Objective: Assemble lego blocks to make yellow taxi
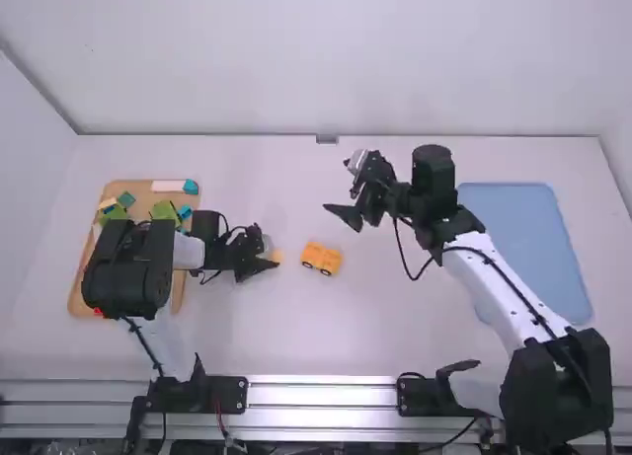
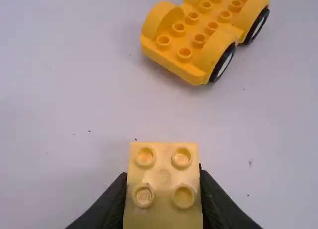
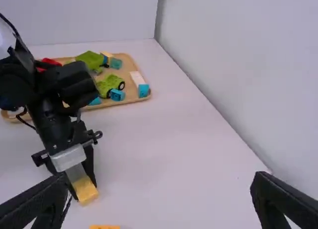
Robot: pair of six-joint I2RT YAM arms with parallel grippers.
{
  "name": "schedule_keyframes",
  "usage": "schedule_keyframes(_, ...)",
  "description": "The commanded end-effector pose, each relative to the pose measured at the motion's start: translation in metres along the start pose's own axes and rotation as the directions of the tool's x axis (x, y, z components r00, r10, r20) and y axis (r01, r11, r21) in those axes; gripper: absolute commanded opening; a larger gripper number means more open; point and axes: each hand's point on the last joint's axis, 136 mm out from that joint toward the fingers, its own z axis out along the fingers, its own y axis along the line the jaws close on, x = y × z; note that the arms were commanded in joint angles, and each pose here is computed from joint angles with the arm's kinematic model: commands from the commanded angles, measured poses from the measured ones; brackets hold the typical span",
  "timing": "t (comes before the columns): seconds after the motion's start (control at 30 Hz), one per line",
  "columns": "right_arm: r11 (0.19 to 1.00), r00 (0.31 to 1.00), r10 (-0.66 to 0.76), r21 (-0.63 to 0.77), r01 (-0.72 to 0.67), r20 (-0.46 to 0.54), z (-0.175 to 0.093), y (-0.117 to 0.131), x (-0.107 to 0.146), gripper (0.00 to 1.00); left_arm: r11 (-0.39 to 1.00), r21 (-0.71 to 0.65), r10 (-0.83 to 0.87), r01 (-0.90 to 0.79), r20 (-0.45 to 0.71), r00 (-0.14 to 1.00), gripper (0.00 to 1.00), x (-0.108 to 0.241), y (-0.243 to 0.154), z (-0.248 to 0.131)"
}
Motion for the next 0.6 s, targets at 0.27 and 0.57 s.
schedule_keyframes(0.27, 0.998, 0.997, 0.061, 0.015, -0.060, -0.047, -0.010, -0.002, 0.025, 0.98, 0.996, 0.010, 0.088, -0.091, 0.158, 0.984, 0.15, -0.063, 0.003, -0.020)
schedule_keyframes(0.57, 0.990, 0.991, 0.131, 0.048, -0.131, 0.002, -0.009, 0.030, 0.074, 0.98, 0.977, 0.121, 0.168, -0.175, 0.072, 0.983, 0.10, -0.081, -0.009, -0.007)
